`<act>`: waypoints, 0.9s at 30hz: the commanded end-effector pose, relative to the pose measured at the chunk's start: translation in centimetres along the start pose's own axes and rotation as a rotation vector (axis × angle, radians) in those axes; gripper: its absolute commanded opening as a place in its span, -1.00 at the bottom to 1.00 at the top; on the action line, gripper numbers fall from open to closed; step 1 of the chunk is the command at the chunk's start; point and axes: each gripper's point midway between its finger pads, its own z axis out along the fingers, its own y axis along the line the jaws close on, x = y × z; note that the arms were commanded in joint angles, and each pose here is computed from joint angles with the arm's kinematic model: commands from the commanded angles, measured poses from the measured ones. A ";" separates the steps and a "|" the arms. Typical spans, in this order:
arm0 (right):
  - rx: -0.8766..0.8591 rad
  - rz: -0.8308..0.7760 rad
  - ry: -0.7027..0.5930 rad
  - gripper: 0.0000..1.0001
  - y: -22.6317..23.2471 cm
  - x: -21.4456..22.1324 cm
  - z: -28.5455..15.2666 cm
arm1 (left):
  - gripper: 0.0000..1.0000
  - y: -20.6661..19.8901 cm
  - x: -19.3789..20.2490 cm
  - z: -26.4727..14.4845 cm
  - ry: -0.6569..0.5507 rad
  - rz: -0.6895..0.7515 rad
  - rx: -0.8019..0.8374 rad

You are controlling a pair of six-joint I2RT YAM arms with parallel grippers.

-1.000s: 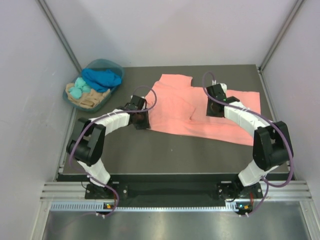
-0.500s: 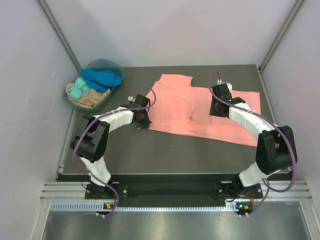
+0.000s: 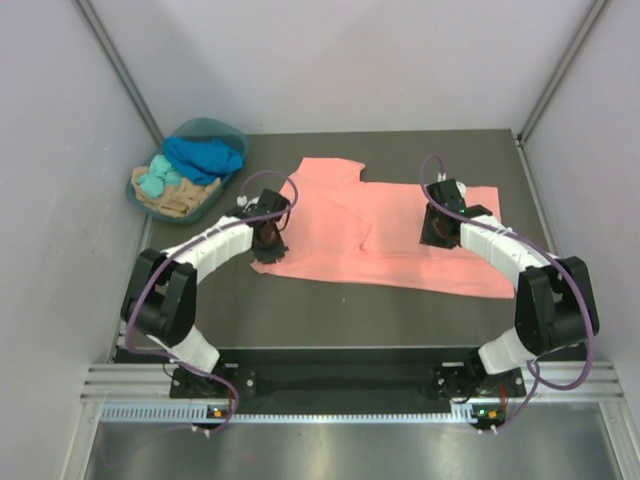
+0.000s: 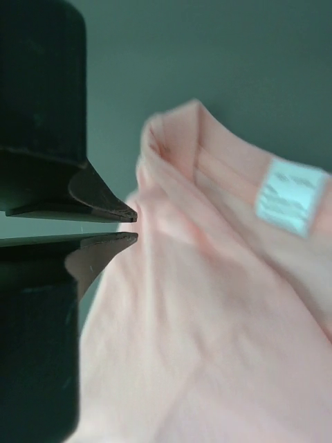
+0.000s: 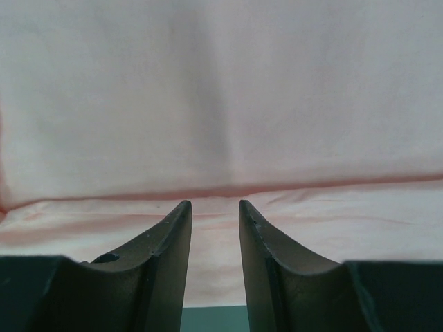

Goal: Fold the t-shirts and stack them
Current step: Fold the tshirt

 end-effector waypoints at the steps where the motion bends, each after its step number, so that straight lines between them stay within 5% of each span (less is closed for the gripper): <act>1: -0.060 0.041 -0.038 -0.30 0.7 -0.9 -1.3 | -0.68 -3.5 -3.1 -1.6 -0.045 0.003 0.079; 6: -0.101 0.059 0.006 -0.30 1.7 0.2 -0.2 | -0.67 -6.5 -2.6 0.6 -0.004 0.035 0.193; 14: 0.060 0.148 0.095 -0.31 -1.6 3.8 1.6 | -0.71 1.3 2.2 4.6 0.092 0.055 -0.124; 21: 0.168 0.232 0.150 -0.31 -4.7 8.6 1.3 | -0.69 3.2 5.5 3.4 0.115 0.034 -0.102; 27: 0.179 0.244 0.121 -0.30 -5.4 8.4 -0.1 | -0.66 5.1 6.8 1.9 0.095 0.035 -0.137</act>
